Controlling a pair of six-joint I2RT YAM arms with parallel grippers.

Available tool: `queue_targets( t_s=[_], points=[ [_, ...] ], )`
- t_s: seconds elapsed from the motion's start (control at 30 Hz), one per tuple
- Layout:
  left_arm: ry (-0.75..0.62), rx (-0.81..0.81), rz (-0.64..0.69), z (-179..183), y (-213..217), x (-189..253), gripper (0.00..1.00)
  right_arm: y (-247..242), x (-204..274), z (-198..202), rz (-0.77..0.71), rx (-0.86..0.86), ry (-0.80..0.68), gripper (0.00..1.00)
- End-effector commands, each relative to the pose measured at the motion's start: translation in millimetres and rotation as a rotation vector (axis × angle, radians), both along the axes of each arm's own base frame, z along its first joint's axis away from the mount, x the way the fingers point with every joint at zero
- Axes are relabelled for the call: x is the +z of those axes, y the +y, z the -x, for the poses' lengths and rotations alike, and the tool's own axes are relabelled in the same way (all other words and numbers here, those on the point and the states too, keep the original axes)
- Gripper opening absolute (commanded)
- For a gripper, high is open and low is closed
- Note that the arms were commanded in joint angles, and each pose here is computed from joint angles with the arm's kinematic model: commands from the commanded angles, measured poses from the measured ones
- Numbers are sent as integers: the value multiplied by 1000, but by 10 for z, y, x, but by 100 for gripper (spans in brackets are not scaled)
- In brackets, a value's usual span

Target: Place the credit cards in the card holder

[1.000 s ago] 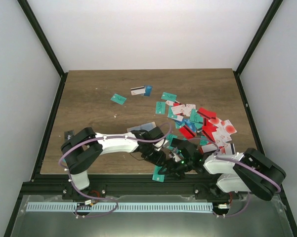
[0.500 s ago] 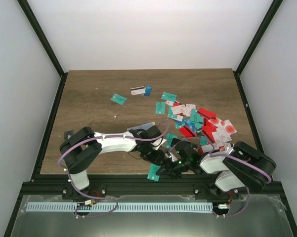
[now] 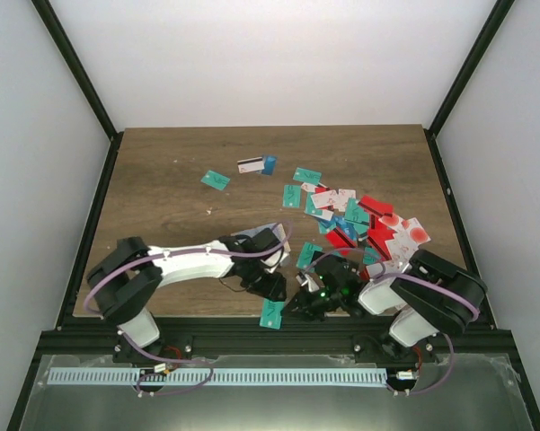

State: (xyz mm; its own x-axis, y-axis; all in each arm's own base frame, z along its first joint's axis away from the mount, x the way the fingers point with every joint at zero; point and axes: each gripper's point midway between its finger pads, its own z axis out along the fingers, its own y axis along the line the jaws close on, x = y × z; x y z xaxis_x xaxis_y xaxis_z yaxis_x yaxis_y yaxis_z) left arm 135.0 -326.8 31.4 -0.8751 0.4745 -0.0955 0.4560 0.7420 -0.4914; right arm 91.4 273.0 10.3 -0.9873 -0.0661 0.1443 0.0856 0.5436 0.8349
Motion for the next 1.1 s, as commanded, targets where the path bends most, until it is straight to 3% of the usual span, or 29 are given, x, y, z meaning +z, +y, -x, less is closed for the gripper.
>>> queue_targets(
  t_s=[0.0,0.13,0.33,0.8,1.07],
  points=[
    [-37,67,-107,-59,419,178,54,-432,-507,267,271,-91,222,11],
    [-12,47,-145,77,612,62,54,-453,-421,304,295,-48,206,34],
    [56,52,-123,217,630,-34,52,-375,-352,388,334,17,170,44],
    [221,10,-6,541,482,-218,50,-254,-528,379,355,-21,144,47],
    [280,-8,-5,670,523,-389,49,-256,-600,308,359,-69,130,41]
  ],
)
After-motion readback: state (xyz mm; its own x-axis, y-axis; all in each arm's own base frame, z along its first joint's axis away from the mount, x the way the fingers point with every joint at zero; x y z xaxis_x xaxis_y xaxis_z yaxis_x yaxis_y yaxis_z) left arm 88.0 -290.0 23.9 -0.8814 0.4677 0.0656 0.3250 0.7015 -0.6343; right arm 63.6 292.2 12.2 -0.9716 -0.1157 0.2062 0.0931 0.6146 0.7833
